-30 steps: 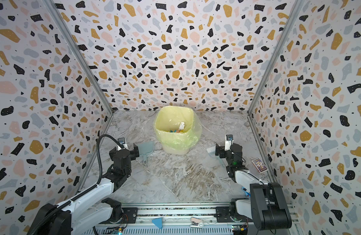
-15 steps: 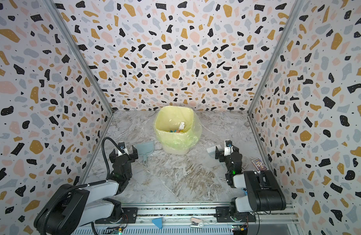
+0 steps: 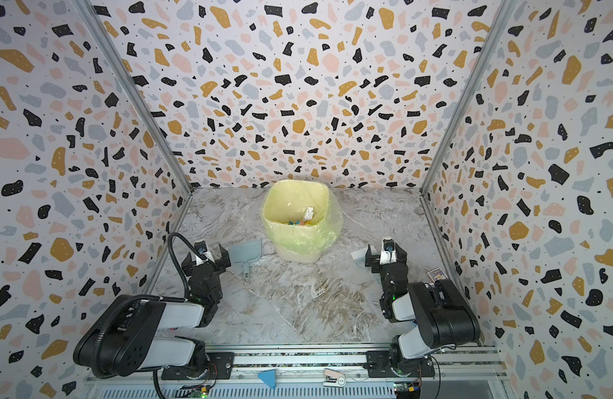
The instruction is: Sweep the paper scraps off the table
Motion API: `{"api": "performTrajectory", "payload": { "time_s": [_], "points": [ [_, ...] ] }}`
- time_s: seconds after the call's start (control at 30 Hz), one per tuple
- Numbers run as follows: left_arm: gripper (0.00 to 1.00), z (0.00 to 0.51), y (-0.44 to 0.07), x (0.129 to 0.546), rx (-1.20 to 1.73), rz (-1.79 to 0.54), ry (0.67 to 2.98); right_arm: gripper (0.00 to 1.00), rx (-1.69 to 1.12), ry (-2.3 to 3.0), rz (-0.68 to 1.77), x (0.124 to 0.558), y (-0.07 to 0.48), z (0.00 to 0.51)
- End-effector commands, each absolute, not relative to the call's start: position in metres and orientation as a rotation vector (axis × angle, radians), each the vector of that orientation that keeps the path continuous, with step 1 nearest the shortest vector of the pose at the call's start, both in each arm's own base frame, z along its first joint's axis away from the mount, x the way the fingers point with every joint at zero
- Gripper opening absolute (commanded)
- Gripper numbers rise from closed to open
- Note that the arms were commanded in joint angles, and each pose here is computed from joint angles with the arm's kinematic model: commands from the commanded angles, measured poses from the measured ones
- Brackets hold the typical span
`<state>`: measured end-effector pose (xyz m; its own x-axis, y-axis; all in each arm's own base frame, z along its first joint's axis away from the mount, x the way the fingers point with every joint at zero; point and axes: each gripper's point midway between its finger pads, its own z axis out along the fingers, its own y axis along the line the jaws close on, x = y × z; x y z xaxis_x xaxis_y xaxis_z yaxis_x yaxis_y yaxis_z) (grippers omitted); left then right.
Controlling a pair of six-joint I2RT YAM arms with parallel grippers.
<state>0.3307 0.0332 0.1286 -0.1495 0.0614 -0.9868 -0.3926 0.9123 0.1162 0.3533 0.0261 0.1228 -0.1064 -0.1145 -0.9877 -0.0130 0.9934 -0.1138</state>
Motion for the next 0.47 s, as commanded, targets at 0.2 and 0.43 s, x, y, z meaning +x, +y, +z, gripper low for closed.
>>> {"api": "performTrajectory", "payload": {
  "time_s": [0.2, 0.43],
  "points": [
    [1.00, 0.1383, 0.0335, 0.3332, -0.289, 0.361, 1.634, 0.99, -0.061, 1.618, -0.125, 0.3523, 0.0197, 0.1371],
    [0.99, 0.1381, 0.0339, 0.3331, -0.290, 0.363, 1.633, 0.99, -0.060, 1.620, -0.126, 0.3530, 0.0193, 0.1370]
  ]
}}
